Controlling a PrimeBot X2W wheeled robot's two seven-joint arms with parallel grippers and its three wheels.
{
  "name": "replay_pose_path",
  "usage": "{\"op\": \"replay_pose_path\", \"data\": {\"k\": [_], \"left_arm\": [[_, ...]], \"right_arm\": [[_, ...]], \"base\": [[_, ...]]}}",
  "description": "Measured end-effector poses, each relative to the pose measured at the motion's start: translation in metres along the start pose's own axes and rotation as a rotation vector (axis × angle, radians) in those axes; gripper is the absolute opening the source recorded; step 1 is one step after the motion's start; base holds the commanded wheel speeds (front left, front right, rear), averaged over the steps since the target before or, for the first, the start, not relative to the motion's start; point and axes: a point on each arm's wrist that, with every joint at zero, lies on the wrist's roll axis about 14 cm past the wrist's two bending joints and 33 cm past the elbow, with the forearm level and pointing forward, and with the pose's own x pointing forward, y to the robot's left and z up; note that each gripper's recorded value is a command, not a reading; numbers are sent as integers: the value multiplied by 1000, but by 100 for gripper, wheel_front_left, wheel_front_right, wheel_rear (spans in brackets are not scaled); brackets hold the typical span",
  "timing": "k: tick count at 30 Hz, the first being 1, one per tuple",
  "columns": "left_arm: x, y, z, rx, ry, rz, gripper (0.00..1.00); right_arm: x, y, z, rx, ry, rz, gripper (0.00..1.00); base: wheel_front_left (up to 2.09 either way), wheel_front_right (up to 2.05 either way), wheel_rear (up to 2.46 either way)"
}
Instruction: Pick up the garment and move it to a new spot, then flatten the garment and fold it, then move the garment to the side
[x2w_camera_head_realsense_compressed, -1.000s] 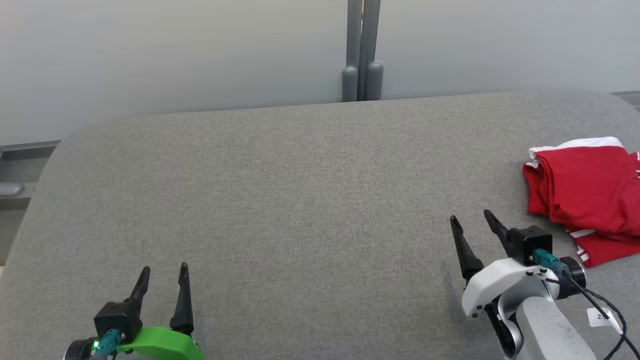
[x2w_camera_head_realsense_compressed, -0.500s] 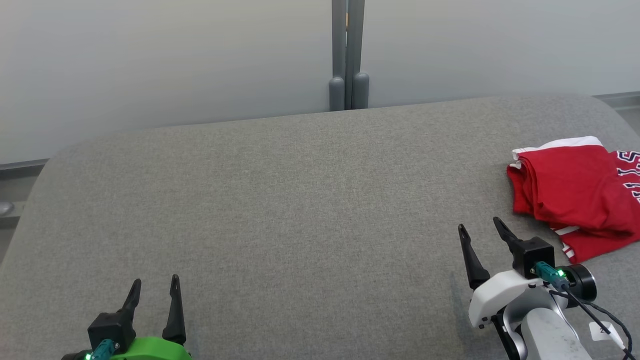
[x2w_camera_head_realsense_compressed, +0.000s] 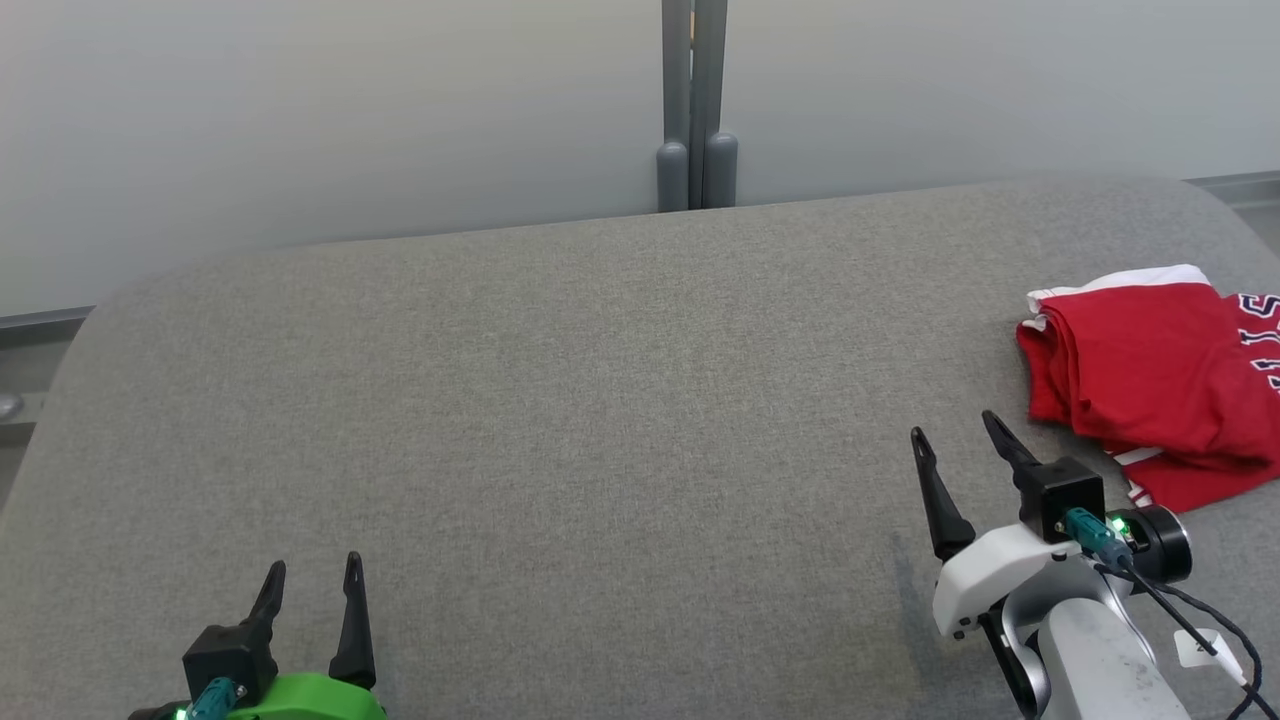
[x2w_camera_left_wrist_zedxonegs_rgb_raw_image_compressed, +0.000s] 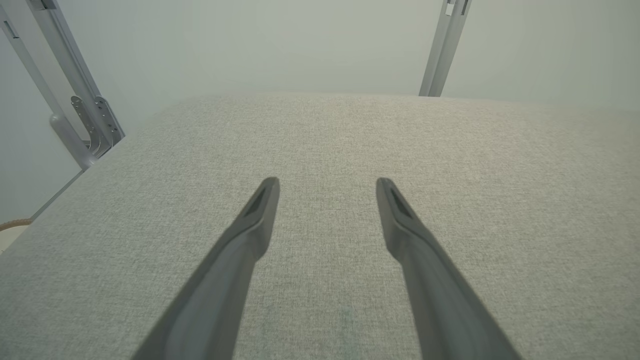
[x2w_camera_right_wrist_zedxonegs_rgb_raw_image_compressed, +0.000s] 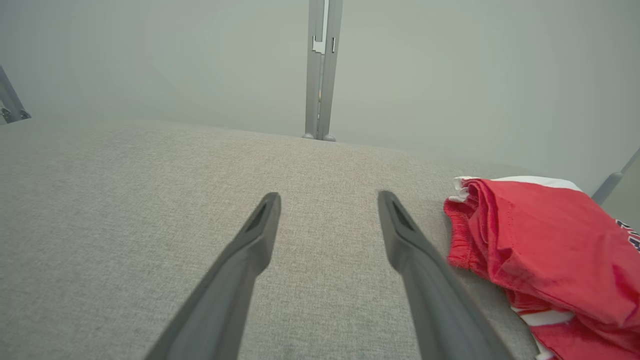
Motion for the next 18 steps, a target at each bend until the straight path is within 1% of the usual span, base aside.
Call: {"op": "replay_pose_path", "data": {"k": [7,18], "left_arm": [[1,2,5,-5,-18,12,100],[2,2,6,-5,-20,14,100]], "right_arm": [[3,1,7,24,-24,1,100],[3,6,5,32,-20,12,100]], "base": [[0,0,0],[0,0,0]]}}
